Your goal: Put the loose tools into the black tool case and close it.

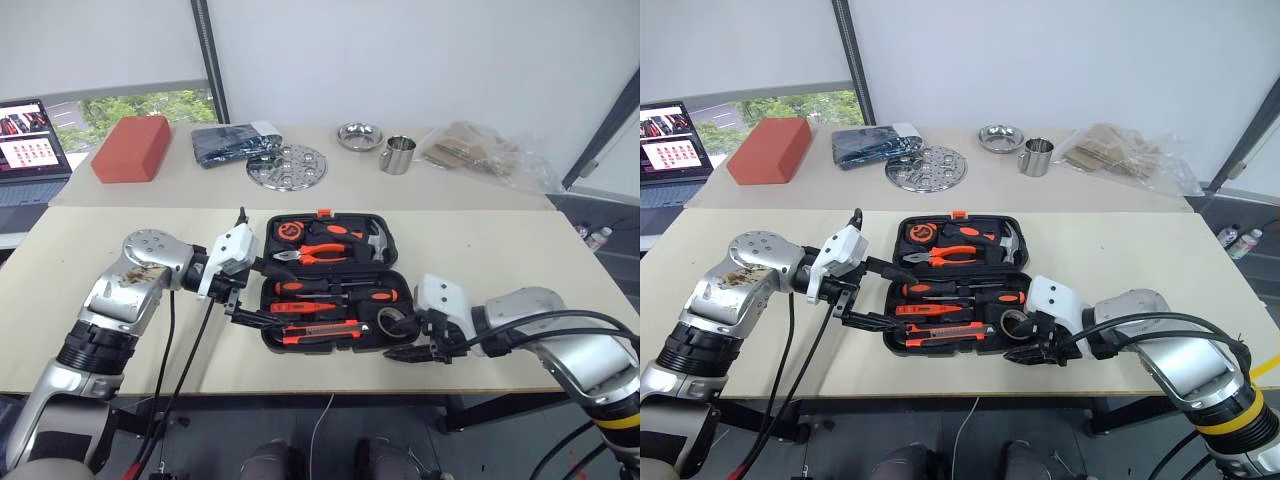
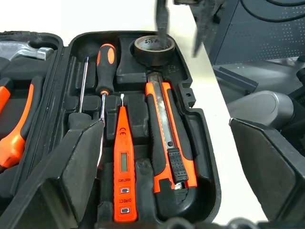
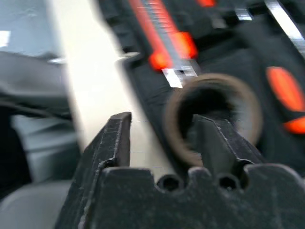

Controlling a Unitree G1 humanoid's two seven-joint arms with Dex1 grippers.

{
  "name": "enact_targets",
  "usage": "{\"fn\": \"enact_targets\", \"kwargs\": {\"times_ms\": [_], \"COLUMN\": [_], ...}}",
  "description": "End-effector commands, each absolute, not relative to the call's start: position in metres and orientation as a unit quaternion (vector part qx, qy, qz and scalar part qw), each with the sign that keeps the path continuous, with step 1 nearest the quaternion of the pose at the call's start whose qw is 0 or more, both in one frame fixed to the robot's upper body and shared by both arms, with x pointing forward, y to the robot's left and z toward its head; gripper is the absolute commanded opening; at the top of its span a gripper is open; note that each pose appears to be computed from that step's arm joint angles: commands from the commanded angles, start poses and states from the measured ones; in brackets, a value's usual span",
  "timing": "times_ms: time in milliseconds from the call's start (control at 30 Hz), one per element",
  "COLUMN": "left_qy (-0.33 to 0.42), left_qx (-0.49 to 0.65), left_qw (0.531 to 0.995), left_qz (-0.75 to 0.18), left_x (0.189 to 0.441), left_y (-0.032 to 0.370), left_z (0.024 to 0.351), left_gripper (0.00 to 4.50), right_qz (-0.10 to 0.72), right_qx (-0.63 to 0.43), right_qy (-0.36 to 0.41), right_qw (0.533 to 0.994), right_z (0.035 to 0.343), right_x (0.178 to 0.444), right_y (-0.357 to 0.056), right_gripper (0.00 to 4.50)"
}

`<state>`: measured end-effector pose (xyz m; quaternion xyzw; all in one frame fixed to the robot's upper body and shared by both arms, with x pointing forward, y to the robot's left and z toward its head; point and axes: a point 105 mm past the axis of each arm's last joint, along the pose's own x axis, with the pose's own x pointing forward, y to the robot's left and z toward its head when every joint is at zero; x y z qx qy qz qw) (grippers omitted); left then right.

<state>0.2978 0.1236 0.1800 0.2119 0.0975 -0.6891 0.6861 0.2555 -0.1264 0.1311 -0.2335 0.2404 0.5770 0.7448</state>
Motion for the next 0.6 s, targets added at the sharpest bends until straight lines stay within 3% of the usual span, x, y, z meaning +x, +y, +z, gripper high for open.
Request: {"fn": "enact_targets", "kwargs": {"times_ms": [33, 367, 600], "left_qy": [0.086, 0.085, 0.084], "left_qx": [0.224, 0.226, 0.227], "left_qw": [0.690, 0.691, 0.692], "left_qz": [-0.683, -0.682, -0.681], "left_x": [0.299, 0.301, 0.302], "left_y": [0.128, 0.127, 0.127], "left_z": [0.187, 0.186, 0.185], "left_gripper": [4.50, 4.50, 4.50], "right_qz": [0.575, 0.546, 0.537], "right_qx": [-0.250, -0.279, -0.287], "right_qy": [0.226, 0.249, 0.244], "right_qw": [0.746, 0.750, 0.755], "right_z": [0.145, 0.134, 0.142], "right_x": [0.256, 0.262, 0.263], "right_y": [-0.131, -0.147, -0.156], "right_gripper": [2.40, 2.40, 2.40]}}
